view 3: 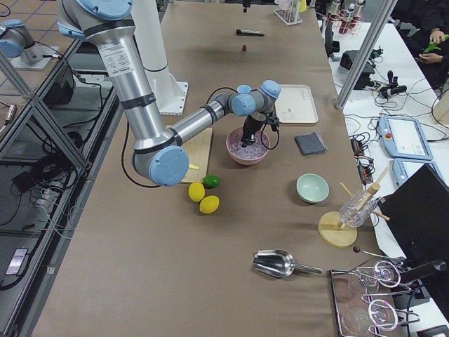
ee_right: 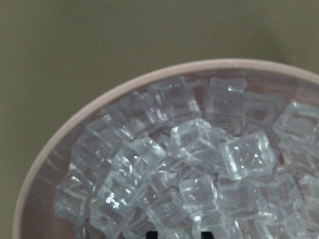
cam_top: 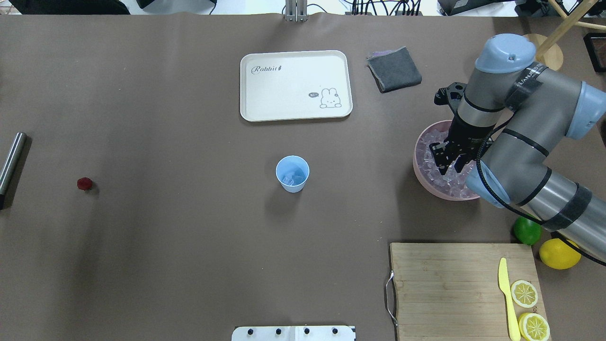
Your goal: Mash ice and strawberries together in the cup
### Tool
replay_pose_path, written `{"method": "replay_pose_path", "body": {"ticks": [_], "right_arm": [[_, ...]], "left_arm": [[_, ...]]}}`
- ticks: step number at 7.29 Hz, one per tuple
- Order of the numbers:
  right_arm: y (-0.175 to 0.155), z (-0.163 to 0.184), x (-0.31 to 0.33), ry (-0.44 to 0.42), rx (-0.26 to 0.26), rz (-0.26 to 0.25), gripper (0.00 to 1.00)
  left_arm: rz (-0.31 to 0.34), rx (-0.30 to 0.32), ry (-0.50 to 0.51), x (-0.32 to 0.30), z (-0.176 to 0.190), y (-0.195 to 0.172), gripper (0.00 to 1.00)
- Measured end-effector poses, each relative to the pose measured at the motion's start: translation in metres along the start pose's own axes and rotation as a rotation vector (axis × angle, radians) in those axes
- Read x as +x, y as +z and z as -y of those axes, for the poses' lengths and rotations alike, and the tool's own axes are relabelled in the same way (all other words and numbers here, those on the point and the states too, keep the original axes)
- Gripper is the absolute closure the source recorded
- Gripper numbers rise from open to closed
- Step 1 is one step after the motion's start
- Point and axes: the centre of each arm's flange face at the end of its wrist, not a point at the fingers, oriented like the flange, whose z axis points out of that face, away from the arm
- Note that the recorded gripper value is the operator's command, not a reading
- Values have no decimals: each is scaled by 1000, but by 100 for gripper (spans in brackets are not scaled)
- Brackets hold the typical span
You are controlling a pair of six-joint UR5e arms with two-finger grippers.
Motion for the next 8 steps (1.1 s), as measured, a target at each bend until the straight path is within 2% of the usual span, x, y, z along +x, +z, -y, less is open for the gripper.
{"method": "replay_pose_path", "body": {"ticks": [3,5,7,8], "right_arm": [[-1,-2,1,-1,-6,12,61],[-19,-1,-1,-4,9,38,61],[-33,-1,-1,-6,22,62,57],[-28,-2,4,-3,16,55,50]], "left_arm": [[0,3,4,2,3,-1,2],[0,4,5,2,3,-2,2],[0,2,4,1,3,-1,2],[0,1,3,1,2,0,2]]}}
